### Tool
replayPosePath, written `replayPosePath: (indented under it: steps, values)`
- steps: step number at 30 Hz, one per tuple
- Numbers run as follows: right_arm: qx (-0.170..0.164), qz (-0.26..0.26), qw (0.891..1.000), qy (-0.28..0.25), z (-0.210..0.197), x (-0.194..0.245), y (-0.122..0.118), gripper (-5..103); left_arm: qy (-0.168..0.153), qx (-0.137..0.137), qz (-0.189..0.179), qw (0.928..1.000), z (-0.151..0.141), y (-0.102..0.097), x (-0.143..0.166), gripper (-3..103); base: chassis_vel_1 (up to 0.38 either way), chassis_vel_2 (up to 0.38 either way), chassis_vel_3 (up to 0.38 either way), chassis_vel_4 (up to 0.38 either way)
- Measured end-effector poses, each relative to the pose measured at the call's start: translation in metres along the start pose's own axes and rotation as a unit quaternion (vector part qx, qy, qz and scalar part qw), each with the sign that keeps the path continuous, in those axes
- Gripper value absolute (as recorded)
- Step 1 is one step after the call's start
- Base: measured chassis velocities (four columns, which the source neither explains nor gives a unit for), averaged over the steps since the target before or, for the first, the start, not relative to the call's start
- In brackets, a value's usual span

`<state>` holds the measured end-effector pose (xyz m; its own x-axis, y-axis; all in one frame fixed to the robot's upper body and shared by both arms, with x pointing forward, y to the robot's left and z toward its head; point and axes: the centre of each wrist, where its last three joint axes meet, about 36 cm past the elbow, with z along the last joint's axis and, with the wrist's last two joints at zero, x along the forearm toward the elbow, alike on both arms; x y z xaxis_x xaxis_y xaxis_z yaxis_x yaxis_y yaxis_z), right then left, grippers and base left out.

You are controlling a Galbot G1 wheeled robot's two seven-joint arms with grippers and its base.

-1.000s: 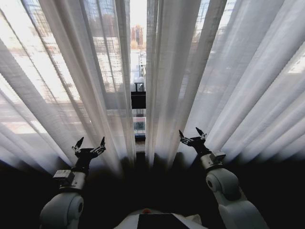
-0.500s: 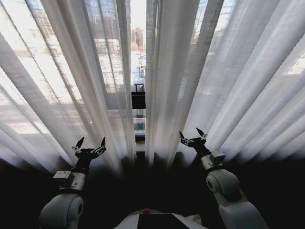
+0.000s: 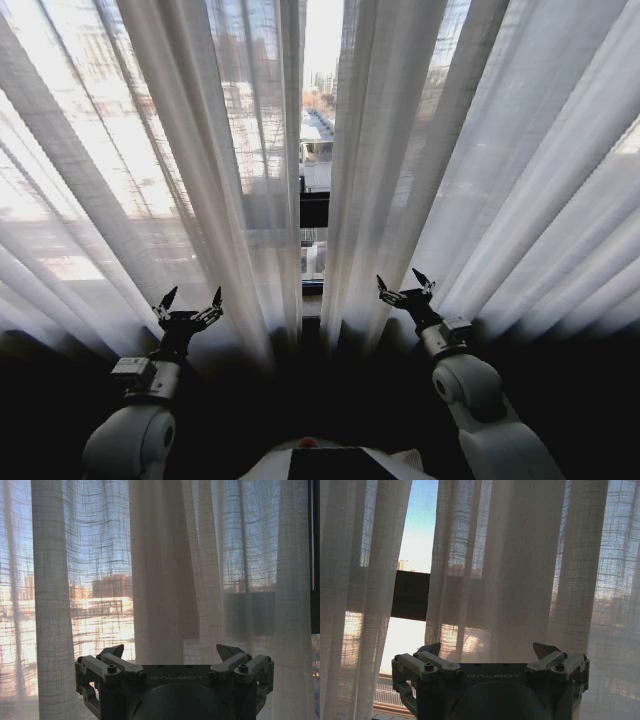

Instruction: Open the curtains by pulling them apart, changing their state from closed to fully open.

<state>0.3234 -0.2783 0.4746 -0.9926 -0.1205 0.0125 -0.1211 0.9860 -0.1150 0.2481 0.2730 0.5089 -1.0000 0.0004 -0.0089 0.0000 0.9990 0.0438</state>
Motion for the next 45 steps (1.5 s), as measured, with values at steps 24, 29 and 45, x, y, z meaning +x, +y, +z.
replayPosePath:
  steps: [24, 29, 45]
  values:
    - [-0.091, -0.026, 0.995, 0.041, -0.005, -0.011, -0.006, 100, 0.001, 0.003, -0.002, 1.0000, -0.002, -0.001, 0.005, 100, 0.090, 0.087, -0.079, -0.091]
    - [-0.100, -0.045, 0.993, 0.050, -0.018, -0.017, -0.005, 100, 0.002, 0.005, -0.003, 1.0000, -0.003, -0.002, 0.007, 100, 0.000, 0.000, 0.000, 0.000]
    - [-0.085, -0.094, 0.989, 0.069, -0.026, -0.069, 0.015, 100, -0.012, 0.015, -0.038, 0.9991, -0.016, 0.003, 0.015, 100, 0.000, 0.000, 0.000, 0.000]
